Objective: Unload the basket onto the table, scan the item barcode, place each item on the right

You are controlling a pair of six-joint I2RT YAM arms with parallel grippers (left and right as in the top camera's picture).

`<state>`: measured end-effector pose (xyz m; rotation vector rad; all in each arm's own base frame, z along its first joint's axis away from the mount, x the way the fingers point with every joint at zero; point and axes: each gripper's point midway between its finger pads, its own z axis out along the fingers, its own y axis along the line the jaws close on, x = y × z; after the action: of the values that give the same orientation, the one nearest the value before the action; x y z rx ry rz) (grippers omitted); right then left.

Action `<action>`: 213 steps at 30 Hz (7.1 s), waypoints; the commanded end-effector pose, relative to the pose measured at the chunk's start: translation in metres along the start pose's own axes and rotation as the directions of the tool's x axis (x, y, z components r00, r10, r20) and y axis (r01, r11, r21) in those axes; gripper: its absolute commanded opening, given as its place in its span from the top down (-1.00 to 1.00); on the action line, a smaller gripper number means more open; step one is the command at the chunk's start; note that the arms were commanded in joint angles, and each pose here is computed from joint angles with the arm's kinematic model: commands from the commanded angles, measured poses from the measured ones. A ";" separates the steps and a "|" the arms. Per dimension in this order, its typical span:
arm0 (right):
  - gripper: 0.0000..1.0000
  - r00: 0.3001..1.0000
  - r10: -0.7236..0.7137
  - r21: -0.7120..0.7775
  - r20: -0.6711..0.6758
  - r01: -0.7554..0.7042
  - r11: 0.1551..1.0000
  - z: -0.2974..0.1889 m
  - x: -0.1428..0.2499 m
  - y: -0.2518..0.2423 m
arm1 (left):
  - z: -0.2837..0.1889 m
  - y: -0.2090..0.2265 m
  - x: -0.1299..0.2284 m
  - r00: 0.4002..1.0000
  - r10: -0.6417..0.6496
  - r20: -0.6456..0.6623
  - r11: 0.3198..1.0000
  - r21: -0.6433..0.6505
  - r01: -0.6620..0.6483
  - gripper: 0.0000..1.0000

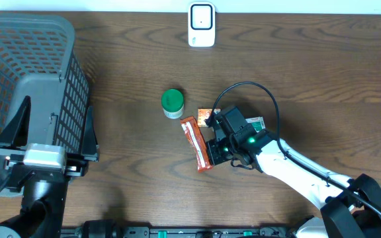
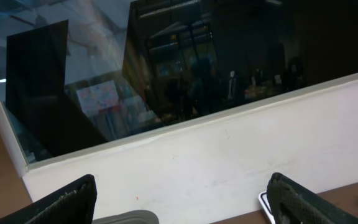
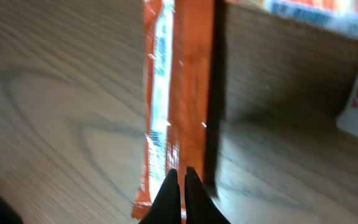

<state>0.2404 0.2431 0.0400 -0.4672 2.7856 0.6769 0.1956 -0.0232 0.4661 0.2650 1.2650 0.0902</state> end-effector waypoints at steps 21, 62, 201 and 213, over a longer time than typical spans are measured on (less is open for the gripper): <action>0.98 0.974 0.051 -0.034 -0.219 -0.060 0.998 0.059 0.047 -0.001 | -0.002 -0.001 -0.002 1.000 -0.002 0.009 1.000 0.006 0.002 -0.74; 0.98 0.999 0.023 -0.462 0.025 -0.009 0.887 -0.001 -0.033 0.065 | -0.002 0.000 -0.007 1.000 0.002 0.027 1.000 0.002 -0.002 -0.74; -0.99 0.981 0.115 -0.187 -0.157 -0.144 0.972 -0.020 0.020 -0.014 | -0.002 0.000 -0.009 0.999 0.005 0.037 1.000 0.000 -0.005 -0.74; -0.82 0.990 0.038 -0.230 -0.139 -0.069 0.971 0.007 0.012 -0.019 | -0.002 0.000 -0.009 0.999 0.004 0.037 1.000 0.001 -0.004 -0.74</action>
<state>0.2433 0.2190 0.0353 -0.4313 2.8567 0.9263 0.1937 -0.0234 0.4722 0.2645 1.2389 0.0945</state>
